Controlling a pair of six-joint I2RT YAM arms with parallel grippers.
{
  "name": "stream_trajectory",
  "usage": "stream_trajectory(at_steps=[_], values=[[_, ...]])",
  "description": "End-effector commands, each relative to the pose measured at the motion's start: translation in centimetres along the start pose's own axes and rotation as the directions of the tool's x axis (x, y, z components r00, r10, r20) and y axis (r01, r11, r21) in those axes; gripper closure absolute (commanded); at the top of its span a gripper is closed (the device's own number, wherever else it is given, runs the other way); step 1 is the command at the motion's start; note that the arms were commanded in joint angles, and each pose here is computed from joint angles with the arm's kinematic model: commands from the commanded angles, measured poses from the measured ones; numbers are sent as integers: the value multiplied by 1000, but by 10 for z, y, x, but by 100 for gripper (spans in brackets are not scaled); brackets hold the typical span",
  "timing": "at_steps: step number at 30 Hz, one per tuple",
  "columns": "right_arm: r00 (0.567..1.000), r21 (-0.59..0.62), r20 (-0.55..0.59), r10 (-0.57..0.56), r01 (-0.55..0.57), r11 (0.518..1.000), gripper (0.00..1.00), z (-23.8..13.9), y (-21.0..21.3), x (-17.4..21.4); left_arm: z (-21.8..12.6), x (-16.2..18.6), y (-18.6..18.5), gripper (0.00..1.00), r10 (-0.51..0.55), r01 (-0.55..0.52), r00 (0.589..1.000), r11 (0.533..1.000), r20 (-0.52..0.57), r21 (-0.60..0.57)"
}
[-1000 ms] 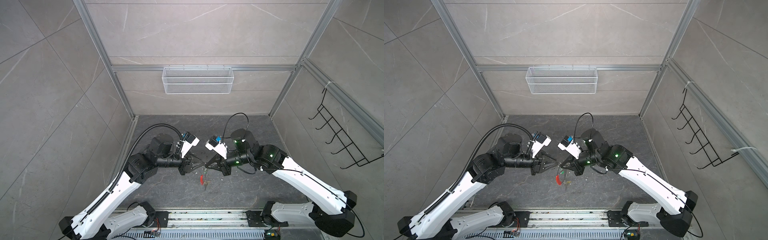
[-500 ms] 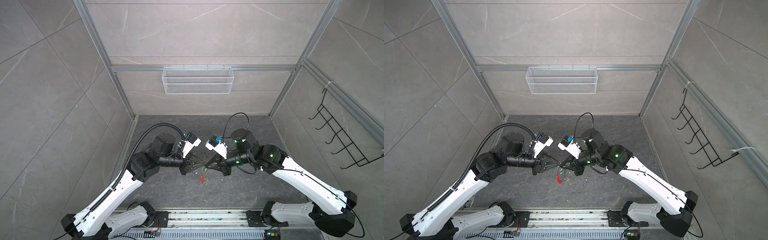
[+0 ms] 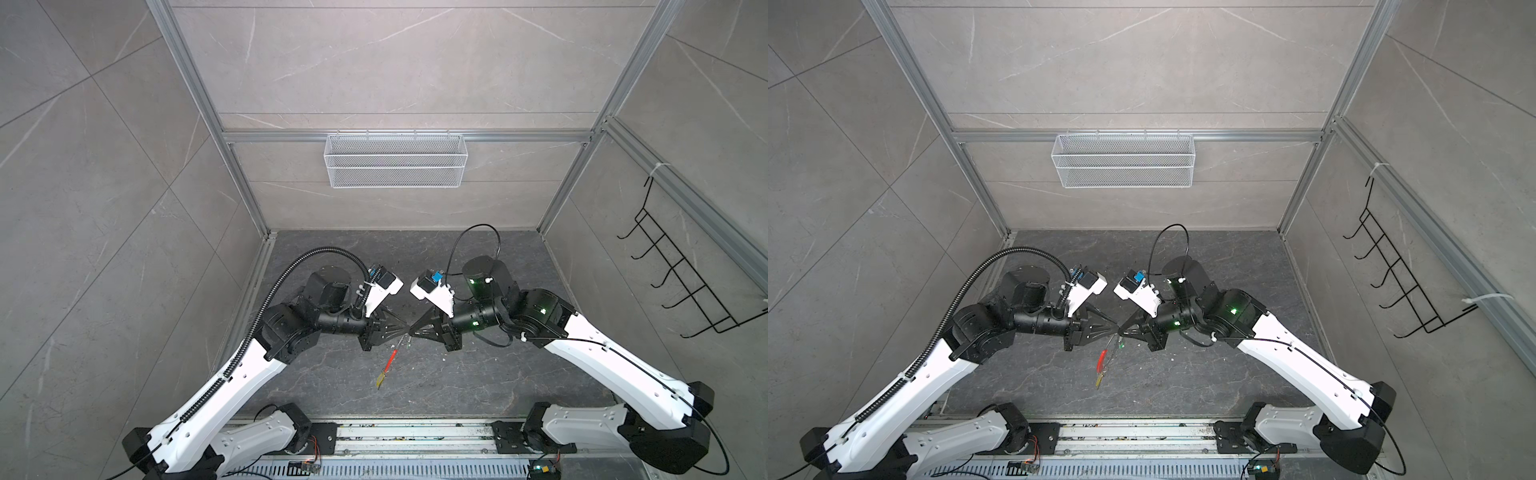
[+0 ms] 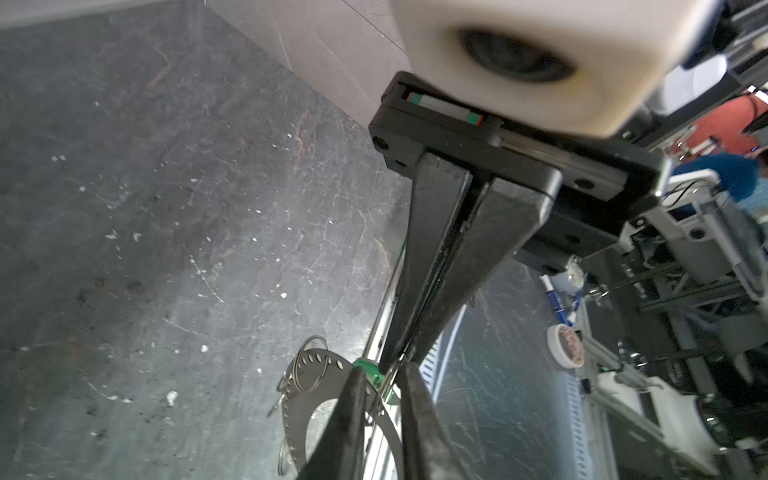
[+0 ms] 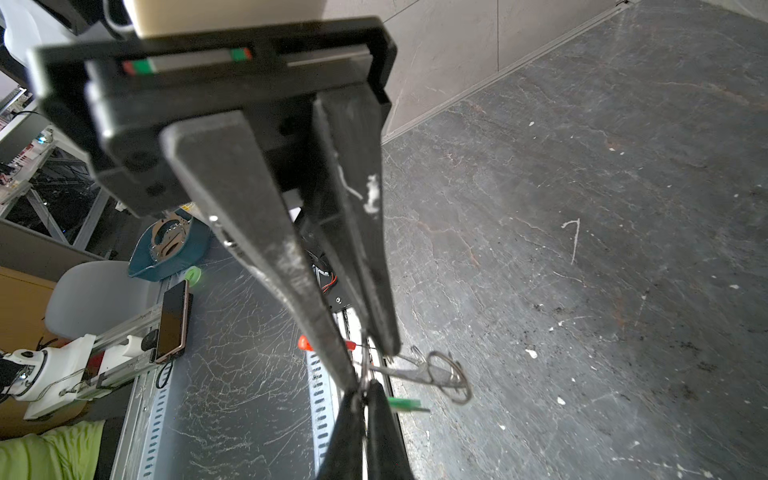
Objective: Remove the keys from the keyring
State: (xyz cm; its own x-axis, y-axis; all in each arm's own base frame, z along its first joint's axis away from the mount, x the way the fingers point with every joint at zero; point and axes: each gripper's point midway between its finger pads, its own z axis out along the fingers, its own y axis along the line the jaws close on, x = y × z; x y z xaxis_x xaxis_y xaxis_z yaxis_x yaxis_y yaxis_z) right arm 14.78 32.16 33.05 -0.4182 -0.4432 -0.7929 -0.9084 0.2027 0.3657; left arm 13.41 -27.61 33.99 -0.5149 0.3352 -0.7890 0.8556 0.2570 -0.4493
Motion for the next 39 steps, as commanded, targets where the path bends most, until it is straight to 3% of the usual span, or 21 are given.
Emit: stream_trajectory(at_steps=[1,11,14,17,20,27,33,35,39], values=[[997,-17,63,-48,50,999,100,-9,10,-20,-8,-10,-16,90,53,-54,998,997,25,46],[997,-18,67,-31,32,999,100,-5,8,-26,-9,-15,-19,100,70,-73,997,996,43,55],[996,-4,85,-35,35,999,99,-7,7,-29,-13,-18,-20,100,100,-104,991,994,91,42],[990,18,126,-61,59,998,75,-14,8,-33,-22,-22,-25,100,145,-152,976,988,160,33],[982,33,168,-90,86,996,59,-21,11,-34,-27,-25,-28,100,175,-185,962,982,211,28],[966,102,227,-121,100,990,52,-25,2,-29,-37,-32,-34,100,217,-232,923,973,317,9],[968,42,198,-153,148,988,45,-15,18,-19,-39,-38,-32,100,218,-232,905,973,366,-5],[967,40,188,-171,166,985,37,-11,23,-17,-39,-38,-32,100,217,-231,903,973,370,-5],[968,61,161,-190,182,981,38,-3,24,-15,-39,-41,-32,100,214,-230,898,973,385,-4]])
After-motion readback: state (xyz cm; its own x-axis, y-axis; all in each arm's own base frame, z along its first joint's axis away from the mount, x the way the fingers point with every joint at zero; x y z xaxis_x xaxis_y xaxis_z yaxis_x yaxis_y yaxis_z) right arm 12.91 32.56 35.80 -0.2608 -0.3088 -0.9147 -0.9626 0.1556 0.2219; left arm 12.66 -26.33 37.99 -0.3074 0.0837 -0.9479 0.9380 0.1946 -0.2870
